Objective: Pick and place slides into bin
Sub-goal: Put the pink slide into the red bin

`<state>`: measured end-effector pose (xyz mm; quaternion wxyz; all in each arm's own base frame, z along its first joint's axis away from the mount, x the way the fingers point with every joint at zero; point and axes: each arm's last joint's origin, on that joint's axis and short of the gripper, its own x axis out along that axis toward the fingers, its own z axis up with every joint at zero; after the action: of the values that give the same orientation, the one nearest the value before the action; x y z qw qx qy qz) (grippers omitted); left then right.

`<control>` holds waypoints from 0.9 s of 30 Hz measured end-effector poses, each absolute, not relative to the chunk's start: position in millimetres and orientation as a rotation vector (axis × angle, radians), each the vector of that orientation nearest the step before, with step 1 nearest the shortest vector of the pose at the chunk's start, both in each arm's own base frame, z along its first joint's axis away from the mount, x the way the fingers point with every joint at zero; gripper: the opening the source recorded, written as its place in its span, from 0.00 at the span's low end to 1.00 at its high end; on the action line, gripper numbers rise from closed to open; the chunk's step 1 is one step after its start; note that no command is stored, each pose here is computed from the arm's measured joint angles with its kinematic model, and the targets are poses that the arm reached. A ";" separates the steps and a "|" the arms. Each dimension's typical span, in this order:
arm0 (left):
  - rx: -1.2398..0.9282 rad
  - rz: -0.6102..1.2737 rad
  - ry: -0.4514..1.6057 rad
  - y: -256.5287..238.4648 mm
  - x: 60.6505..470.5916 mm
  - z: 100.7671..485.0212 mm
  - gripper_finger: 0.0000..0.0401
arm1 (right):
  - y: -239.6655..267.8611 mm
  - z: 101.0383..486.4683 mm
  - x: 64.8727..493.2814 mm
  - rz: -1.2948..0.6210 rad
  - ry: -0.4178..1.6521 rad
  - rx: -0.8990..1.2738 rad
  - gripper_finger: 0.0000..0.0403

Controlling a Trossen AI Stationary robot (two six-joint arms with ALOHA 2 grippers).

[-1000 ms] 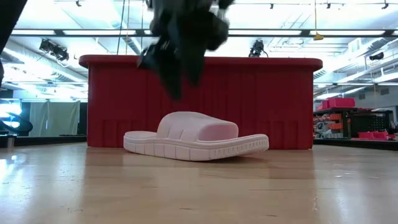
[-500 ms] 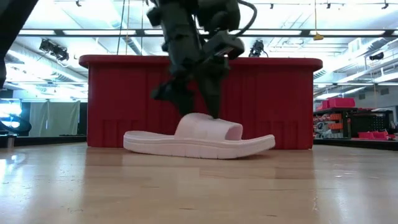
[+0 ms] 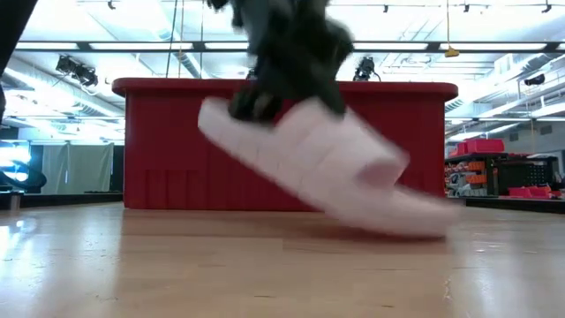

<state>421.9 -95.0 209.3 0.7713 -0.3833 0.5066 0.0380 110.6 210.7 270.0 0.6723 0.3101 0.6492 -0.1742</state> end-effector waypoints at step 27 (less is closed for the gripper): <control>-0.630 0.500 0.406 77.6 350.6 455.2 0.03 | 206.2 272.5 124.9 -0.524 1.101 0.851 0.19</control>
<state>350.6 77.6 455.2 0.9002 -0.3047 0.1962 0.2417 124.9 206.2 272.5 0.7363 0.3873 0.5010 -0.2384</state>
